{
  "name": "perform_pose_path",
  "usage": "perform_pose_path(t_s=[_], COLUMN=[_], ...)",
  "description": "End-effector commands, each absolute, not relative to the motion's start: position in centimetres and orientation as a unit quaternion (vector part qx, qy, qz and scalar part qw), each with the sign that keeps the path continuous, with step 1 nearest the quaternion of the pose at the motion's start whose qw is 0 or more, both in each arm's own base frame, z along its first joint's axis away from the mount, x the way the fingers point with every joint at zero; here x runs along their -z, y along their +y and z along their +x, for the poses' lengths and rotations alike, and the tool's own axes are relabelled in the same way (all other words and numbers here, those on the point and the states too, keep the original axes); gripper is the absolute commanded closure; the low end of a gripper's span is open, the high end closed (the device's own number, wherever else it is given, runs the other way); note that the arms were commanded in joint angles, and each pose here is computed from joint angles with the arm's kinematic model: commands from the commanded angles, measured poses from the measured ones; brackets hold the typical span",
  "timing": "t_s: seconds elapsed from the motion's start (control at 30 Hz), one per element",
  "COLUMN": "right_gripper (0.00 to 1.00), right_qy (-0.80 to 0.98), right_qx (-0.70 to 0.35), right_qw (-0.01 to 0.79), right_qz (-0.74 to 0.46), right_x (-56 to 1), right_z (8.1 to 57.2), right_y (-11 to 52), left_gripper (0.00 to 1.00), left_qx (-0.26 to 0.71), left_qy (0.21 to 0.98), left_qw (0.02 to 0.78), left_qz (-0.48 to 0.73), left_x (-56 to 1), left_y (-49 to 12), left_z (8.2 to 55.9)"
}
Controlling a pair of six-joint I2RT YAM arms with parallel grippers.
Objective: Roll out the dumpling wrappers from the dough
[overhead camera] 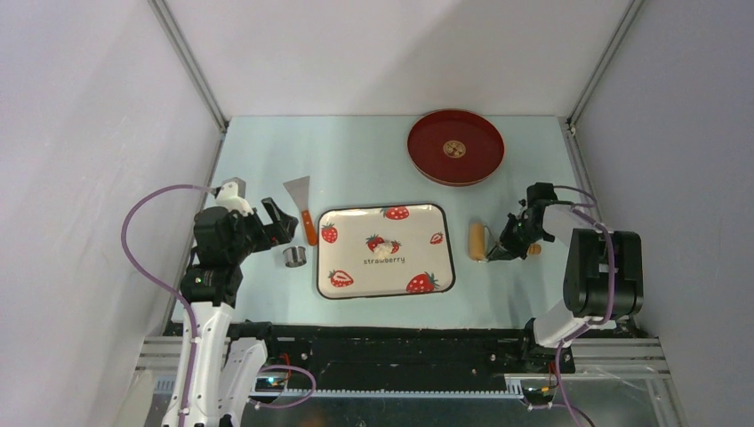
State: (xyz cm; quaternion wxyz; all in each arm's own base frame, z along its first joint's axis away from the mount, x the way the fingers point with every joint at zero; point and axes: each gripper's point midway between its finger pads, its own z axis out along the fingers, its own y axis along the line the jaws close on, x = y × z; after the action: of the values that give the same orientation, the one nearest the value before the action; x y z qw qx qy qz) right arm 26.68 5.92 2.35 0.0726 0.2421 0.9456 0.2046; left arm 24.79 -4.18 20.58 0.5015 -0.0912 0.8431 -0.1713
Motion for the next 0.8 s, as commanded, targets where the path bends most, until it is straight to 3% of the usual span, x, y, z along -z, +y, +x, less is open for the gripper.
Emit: perform_pose_path(t_s=[0.0,0.1,0.3,0.47,0.57,0.77], right_gripper=[0.90,0.76,0.63,0.45,0.42,0.40], right_qy=[0.963,0.965,0.973,0.957,0.937,0.910], right_qx=[-0.186,-0.180,-0.128,-0.150,-0.210,-0.236], right_qw=[0.052,0.053,0.055,0.079,0.088,0.105], right_qz=[0.191,0.182,0.185,0.233,0.266,0.325], right_x=[-3.1,-3.4,-3.8,-4.7,-5.3,-4.9], right_z=[24.0,23.7,22.9,23.7,24.1,25.1], right_y=[6.7,7.2,6.7,5.0,4.6,1.6], left_gripper=[0.00,0.00,0.00,0.00,0.00,0.00], left_qx=[0.177,0.179,0.209,0.234,0.252,0.263], left_qy=[0.838,0.838,0.835,0.834,0.839,0.854], left_qw=[0.511,0.511,0.509,0.499,0.482,0.443], left_qz=[-0.070,-0.067,-0.024,-0.008,0.014,0.068], left_x=[-21.0,-21.0,-21.4,-21.2,-20.7,-19.5], left_y=[-4.6,-4.7,-6.1,-7.3,-8.9,-13.8], left_z=[25.0,25.0,24.7,24.7,24.5,24.4])
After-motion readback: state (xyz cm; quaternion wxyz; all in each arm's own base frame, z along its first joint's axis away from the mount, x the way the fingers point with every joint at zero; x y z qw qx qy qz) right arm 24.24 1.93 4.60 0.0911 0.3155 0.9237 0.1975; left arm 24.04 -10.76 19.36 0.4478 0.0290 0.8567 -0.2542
